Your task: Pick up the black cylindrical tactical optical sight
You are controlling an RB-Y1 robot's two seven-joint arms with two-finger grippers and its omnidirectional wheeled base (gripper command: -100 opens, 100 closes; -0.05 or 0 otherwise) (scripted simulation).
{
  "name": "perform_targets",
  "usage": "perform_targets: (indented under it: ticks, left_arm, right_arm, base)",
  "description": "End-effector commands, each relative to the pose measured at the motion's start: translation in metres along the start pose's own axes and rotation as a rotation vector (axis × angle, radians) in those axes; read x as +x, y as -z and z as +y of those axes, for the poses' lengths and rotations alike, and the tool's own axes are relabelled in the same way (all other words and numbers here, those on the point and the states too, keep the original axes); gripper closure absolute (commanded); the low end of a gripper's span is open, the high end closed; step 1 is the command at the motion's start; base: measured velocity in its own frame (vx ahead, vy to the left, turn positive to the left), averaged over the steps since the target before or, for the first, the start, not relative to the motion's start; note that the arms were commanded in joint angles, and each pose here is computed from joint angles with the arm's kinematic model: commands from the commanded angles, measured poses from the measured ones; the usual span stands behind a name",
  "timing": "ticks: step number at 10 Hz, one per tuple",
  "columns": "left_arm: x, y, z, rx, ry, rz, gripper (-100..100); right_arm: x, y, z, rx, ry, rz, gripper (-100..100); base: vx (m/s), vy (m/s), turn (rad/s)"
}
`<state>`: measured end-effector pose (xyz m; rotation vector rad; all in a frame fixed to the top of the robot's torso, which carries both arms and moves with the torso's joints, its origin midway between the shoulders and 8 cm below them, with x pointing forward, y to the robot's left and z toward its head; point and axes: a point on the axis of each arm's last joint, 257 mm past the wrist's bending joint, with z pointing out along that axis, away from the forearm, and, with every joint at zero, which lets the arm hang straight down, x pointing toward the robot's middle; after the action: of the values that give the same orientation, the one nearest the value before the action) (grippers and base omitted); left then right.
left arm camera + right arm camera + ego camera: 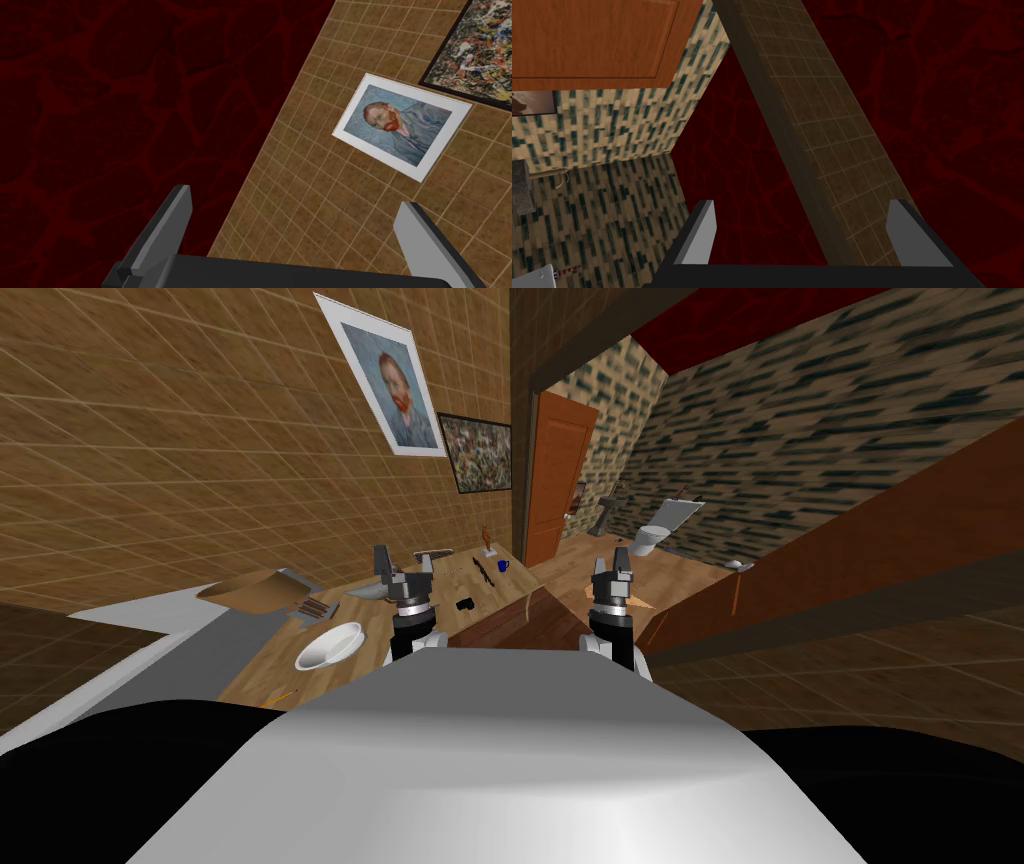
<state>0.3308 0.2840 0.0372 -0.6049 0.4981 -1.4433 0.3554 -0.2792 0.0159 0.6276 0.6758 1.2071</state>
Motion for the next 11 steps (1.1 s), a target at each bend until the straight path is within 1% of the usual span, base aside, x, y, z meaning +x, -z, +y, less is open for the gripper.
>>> perform_targets:
  ticks: [1,3,6,7,8,9,11]
  left_arm:
    - [0.002,-0.001,0.006,-0.021,-0.005,0.025,-100]
    - [0.004,-0.002,0.021,-0.065,-0.011,0.055,-100]
    - [0.002,-0.004,0.052,-0.158,-0.016,0.08,-100]
    - [0.002,-0.004,0.054,-0.164,-0.016,0.079,-100]
    - [-0.001,-0.004,0.067,-0.202,-0.017,0.08,-100]
    - [-0.001,-0.004,0.067,-0.203,-0.017,0.08,-100]
    - [-0.006,-0.004,0.091,-0.271,-0.014,0.076,-100]
  right_arm:
    - [0.0,0.0,0.0,0.0,0.0,0.0,0]
    - [0.0,0.0,0.0,0.0,0.0,0.0,0]
    - [0.0,0.0,0.0,0.0,0.0,0.0,0]
    - [0.0,0.0,0.0,0.0,0.0,0.0,0]
    - [0.0,0.0,0.0,0.0,0.0,0.0,0]
    - [0.0,0.0,0.0,0.0,0.0,0.0,0]
    - [0.0,0.0,0.0,0.0,0.0,0.0,0]
  base:
    - [-0.002,-0.005,0.011]
    - [-0.005,-0.019,0.022]
    - [-0.012,-0.036,0.037]
    - [-0.011,-0.03,0.014]
    - [-0.013,-0.026,0.029]
    - [-0.011,-0.021,0.019]
    - [-0.018,-0.034,0.05]
